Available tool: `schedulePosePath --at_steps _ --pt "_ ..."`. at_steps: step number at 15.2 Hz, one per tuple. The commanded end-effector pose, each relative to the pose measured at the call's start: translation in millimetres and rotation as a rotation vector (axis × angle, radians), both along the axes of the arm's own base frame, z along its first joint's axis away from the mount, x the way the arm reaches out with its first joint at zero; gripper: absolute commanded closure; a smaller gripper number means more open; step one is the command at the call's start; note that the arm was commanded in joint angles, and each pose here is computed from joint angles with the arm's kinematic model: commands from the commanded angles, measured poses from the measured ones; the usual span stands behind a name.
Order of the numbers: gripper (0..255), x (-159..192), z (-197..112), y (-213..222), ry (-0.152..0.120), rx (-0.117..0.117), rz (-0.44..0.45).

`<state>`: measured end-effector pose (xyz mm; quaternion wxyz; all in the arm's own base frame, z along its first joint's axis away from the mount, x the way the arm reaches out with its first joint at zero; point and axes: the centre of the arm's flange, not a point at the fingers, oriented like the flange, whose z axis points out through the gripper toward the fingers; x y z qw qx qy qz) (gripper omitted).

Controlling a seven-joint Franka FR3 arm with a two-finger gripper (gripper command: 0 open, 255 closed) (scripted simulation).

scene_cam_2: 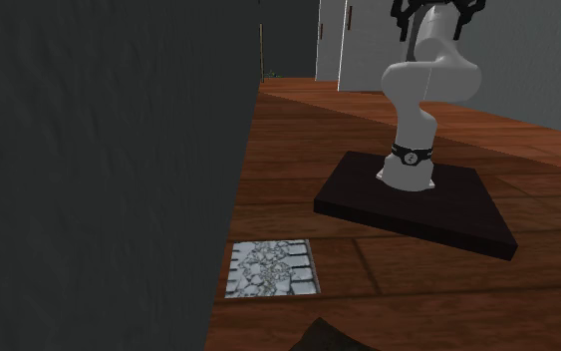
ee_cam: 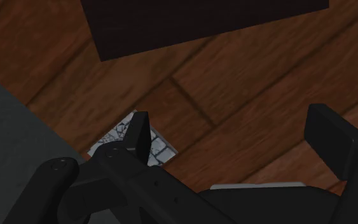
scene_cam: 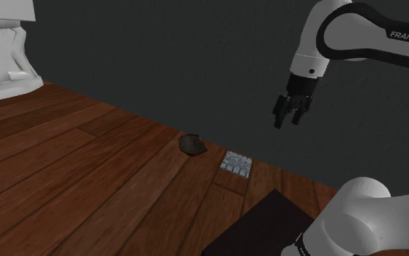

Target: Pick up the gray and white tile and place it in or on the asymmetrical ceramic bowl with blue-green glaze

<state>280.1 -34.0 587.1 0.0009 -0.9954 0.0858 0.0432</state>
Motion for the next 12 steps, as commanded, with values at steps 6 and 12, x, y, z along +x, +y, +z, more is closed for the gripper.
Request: schedulePosePath --at_steps 6,12 --pt "0 21.0 -56.4 -24.5 -0.013 0.000 0.062" --pt "0 49.1 -123.7 -52.0 -0.028 0.001 0.136"
